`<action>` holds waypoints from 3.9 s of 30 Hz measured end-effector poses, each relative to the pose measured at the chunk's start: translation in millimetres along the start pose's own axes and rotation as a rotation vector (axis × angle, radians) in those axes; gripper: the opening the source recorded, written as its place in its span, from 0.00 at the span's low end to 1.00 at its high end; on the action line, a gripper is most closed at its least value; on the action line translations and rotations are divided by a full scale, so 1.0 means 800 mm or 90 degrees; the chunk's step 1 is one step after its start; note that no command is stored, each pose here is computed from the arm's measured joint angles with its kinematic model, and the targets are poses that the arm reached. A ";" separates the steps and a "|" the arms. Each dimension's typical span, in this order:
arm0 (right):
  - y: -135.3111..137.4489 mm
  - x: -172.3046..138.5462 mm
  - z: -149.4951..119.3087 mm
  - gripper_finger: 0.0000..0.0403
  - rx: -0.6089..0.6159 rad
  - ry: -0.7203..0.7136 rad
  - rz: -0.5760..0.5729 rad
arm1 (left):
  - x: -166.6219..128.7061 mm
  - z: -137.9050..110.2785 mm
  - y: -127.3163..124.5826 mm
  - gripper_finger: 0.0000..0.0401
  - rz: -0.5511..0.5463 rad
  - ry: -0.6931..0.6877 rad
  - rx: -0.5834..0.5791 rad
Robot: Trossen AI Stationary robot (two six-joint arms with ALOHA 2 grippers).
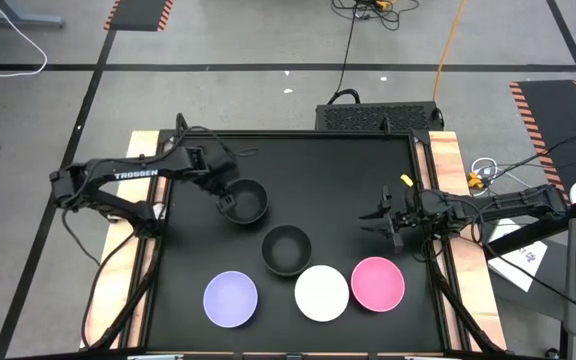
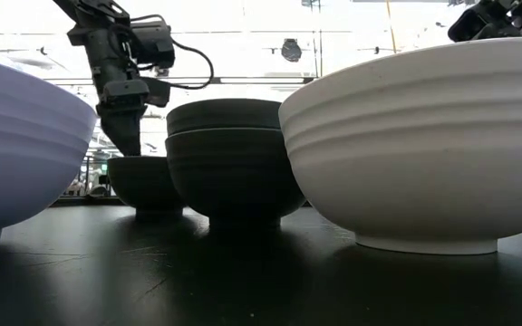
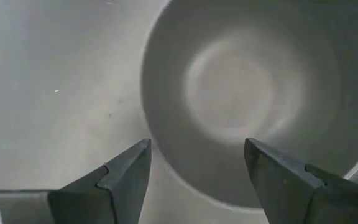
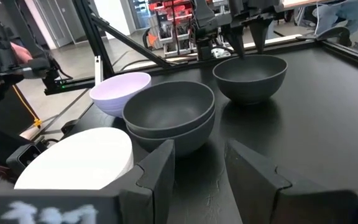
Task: Nest bowls inside each other
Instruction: Stack the top black bowl on top of the black bowl
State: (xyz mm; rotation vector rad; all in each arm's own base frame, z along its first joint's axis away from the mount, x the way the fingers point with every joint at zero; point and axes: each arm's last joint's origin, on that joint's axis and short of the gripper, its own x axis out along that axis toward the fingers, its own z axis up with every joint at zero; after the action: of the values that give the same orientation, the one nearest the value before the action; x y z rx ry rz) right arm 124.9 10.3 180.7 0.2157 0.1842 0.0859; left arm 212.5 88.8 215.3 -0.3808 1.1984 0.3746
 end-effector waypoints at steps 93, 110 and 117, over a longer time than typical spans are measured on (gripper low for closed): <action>-0.005 0.002 -0.026 0.33 0.028 0.041 0.007 | 0.028 0.039 0.002 0.01 0.016 -0.011 0.066; -0.004 0.002 -0.024 0.33 0.022 0.031 0.010 | -0.067 0.104 -0.022 0.01 -0.012 -0.122 0.134; -0.004 0.002 -0.024 0.33 0.018 0.031 0.010 | -0.100 0.114 -0.045 0.01 -0.068 -0.151 0.141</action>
State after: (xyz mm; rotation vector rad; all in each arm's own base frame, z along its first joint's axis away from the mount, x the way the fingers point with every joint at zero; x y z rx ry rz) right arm 122.8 10.9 161.2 0.2441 0.2316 0.1036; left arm 279.1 94.3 322.4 -0.2005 0.9705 0.1848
